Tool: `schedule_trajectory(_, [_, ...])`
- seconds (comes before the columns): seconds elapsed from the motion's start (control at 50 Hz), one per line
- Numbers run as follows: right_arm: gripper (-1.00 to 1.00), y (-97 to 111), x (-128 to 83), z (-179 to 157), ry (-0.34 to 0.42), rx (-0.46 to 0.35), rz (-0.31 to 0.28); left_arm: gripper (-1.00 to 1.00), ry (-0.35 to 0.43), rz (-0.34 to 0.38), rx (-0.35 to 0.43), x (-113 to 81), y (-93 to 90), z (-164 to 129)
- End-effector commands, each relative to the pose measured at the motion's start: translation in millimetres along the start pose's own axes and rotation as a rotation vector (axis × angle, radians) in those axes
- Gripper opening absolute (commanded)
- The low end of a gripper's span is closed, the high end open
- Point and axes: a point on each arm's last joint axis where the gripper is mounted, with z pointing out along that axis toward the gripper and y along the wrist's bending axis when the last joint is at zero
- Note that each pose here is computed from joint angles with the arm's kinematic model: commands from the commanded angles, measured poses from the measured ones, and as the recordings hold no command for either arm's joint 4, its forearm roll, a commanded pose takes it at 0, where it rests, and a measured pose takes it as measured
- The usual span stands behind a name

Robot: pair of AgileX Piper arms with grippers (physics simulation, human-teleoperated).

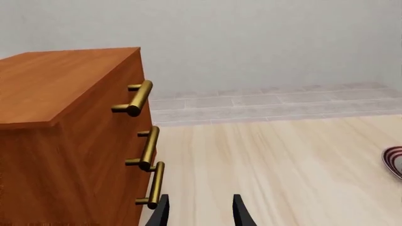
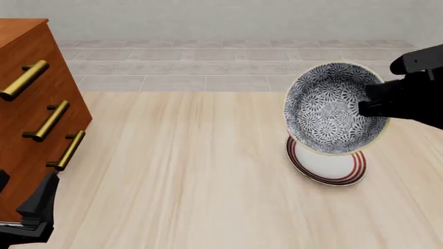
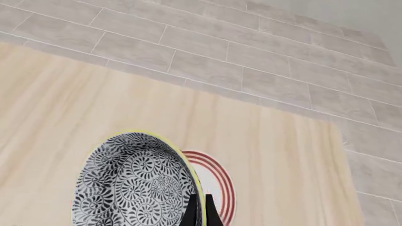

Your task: Put the bowl on top of the cabinet.

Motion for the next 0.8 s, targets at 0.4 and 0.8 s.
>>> schedule_trajectory(0.4, [-1.00, 38.6, -23.7, 17.0, -0.070, -0.149, -0.070, 1.00, -0.015, -0.012, -0.003, -0.9, 0.2, -2.8])
schedule_trajectory(0.8, [-1.00, 62.9, -40.2, 20.4, -0.111, -0.234, -0.103, 1.00, -0.027, -0.019, 0.002, -1.9, -0.1, -4.6])
